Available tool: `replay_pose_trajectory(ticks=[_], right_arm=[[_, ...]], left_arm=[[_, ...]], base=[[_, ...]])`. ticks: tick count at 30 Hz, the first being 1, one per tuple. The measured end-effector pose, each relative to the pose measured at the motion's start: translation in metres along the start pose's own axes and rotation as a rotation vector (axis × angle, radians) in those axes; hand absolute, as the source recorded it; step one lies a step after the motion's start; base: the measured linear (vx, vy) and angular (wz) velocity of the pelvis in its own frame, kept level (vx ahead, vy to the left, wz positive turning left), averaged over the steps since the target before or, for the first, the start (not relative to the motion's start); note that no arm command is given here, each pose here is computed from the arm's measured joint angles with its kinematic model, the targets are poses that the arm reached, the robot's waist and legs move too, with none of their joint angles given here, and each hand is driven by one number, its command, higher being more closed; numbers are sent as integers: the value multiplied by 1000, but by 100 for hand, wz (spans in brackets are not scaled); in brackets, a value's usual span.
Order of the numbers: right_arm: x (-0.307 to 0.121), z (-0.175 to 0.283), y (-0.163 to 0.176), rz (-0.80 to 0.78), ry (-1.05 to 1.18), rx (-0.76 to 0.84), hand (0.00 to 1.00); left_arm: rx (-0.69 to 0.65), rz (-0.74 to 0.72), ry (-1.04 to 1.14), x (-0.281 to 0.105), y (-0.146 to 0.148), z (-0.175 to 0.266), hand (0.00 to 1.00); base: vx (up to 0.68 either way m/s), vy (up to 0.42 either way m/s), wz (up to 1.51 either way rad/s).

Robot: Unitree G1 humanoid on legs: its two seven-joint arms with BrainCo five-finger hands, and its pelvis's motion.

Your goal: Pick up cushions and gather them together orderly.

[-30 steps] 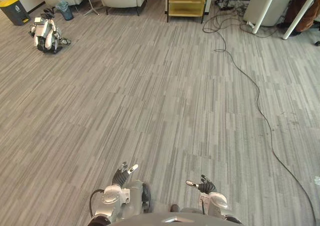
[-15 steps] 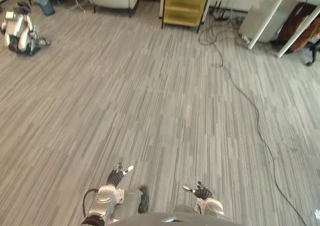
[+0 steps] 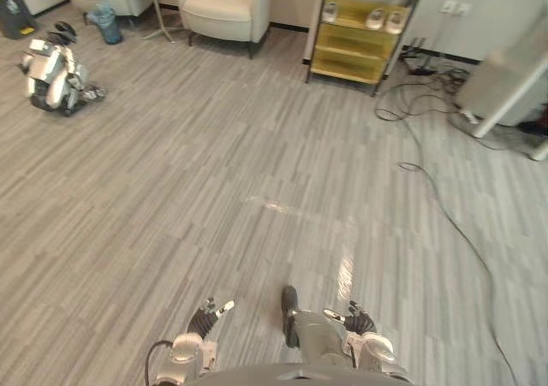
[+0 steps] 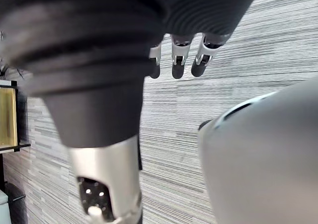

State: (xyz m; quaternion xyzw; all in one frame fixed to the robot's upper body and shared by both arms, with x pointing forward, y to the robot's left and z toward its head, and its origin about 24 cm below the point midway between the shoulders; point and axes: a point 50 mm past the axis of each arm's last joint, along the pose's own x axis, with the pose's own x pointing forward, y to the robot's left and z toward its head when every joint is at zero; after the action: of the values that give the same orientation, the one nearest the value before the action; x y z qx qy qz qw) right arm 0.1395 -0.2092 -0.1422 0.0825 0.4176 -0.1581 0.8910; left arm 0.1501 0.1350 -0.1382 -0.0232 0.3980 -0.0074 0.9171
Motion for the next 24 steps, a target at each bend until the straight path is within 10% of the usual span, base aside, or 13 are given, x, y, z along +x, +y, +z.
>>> replay_pose_trajectory(ticks=[24], right_arm=[[-10, -35, -2, -33, 111, 33, 0]], left_arm=[[54, 40, 82, -5, 23, -18, 0]], base=[[349, 66, -27]])
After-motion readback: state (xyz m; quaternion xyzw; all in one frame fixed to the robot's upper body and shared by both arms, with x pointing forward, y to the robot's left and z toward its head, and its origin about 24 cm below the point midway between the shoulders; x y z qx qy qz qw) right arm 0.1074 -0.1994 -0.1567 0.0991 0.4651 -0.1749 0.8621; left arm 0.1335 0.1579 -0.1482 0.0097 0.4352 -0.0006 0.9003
